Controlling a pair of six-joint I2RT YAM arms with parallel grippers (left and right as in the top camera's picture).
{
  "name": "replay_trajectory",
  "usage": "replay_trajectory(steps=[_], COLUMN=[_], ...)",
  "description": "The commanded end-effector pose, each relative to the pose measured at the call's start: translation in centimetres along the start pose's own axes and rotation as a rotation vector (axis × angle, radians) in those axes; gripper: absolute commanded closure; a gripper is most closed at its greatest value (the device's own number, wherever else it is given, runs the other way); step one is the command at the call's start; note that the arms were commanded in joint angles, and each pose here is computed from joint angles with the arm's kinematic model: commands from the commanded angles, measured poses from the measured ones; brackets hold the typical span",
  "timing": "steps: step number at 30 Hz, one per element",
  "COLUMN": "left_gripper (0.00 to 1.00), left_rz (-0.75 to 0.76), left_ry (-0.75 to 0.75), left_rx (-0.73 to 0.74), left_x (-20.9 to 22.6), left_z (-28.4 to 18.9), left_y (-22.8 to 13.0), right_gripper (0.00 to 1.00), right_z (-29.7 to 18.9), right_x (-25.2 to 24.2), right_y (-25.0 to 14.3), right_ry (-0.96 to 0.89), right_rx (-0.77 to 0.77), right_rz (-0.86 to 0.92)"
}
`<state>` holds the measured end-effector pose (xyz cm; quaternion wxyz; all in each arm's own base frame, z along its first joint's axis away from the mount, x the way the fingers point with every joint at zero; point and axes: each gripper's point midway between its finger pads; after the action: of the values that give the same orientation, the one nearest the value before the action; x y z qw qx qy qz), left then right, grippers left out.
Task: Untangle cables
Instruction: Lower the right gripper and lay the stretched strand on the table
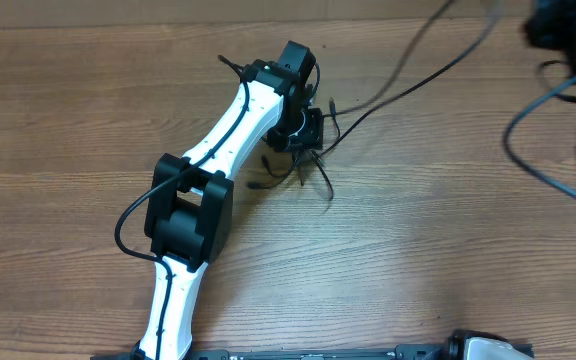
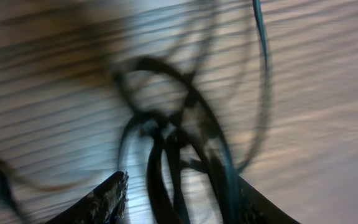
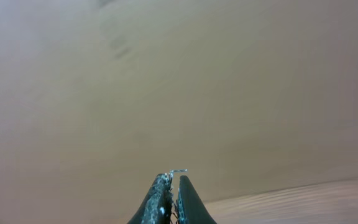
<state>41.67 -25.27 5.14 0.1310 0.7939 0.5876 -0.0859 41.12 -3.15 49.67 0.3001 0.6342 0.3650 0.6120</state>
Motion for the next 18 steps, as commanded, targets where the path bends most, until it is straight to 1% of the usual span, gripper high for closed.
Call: replay_trajectory(steps=[1,3,5,7,8,9,10,11,12,14,16,17,18], left_gripper=[0.48,0.48,0.48,0.62,0.68,0.72,0.73,0.73,0.74,0.75,0.79,0.8,0.8], left_rz=[-0.017,-0.02,-0.021,-0.021,-0.022,-0.021,-0.021,-0.022,-0.021,-0.022,-0.022,-0.022,-0.022], left_ry=[0.163,0.19,0.189,0.183,0.179,0.178,0.179,0.179,0.179,0.18,0.18,0.18,0.179], left_rx=[0.014,0.023,0.029,0.031,0.03,0.03,0.031,0.031,0.032,0.035,0.037,0.036,0.036], left_x=[3.4,3.8,3.8,3.7,3.6,3.6,3.6,3.6,3.6,3.6,3.6,3.6,3.6], left_z=[0.7,0.6,0.6,0.6,0.6,0.7,0.6,0.6,0.6,0.6,0.6,0.6,0.6], left_y=[-0.3,-0.6,-0.8,-0.8,-0.8,-0.8,-0.8,-0.8,-0.8,-0.9,-0.9,-0.9,-0.9], right_gripper=[0.96,0.96,0.96,0.96,0.96,0.96,0.95,0.89,0.8,0.71,0.67,0.62,0.59], right_z=[-3.3,-4.3,-4.8,-4.7,-4.4,-3.7,-3.1,-2.7,-2.3,-2.0,-2.1,-2.2,-2.3], right_x=[-2.2,-5.1,-6.7,-7.9,-8.5,-9.0,-8.9,-8.8,-8.7,-8.5,-8.4,-8.6,-8.8], right_y=[5.5,7.3,7.9,7.3,6.1,3.9,2.3,0.7,-0.8,-3.7,-6.8,-8.4,-9.9], right_ry=[-0.126,-0.259,-0.33,-0.364,-0.38,-0.366,-0.337,-0.309,-0.283,-0.242,-0.216,-0.212,-0.216], right_rx=[-0.182,-0.25,-0.271,-0.237,-0.187,-0.089,-0.022,0.046,0.111,0.237,0.372,0.437,0.498], right_rz=[-0.025,-0.082,-0.118,-0.122,-0.112,-0.091,-0.07,-0.038,-0.003,0.07,0.138,0.181,0.229])
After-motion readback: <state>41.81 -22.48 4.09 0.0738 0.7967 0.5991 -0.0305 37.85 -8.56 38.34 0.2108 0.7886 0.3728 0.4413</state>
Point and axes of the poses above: each gripper's point midway between its finger pads, its own z axis out along the fingers, its own x axis along the line the jaws close on, y = z × x, and after that the axes turned 14 degrees about z, right-handed
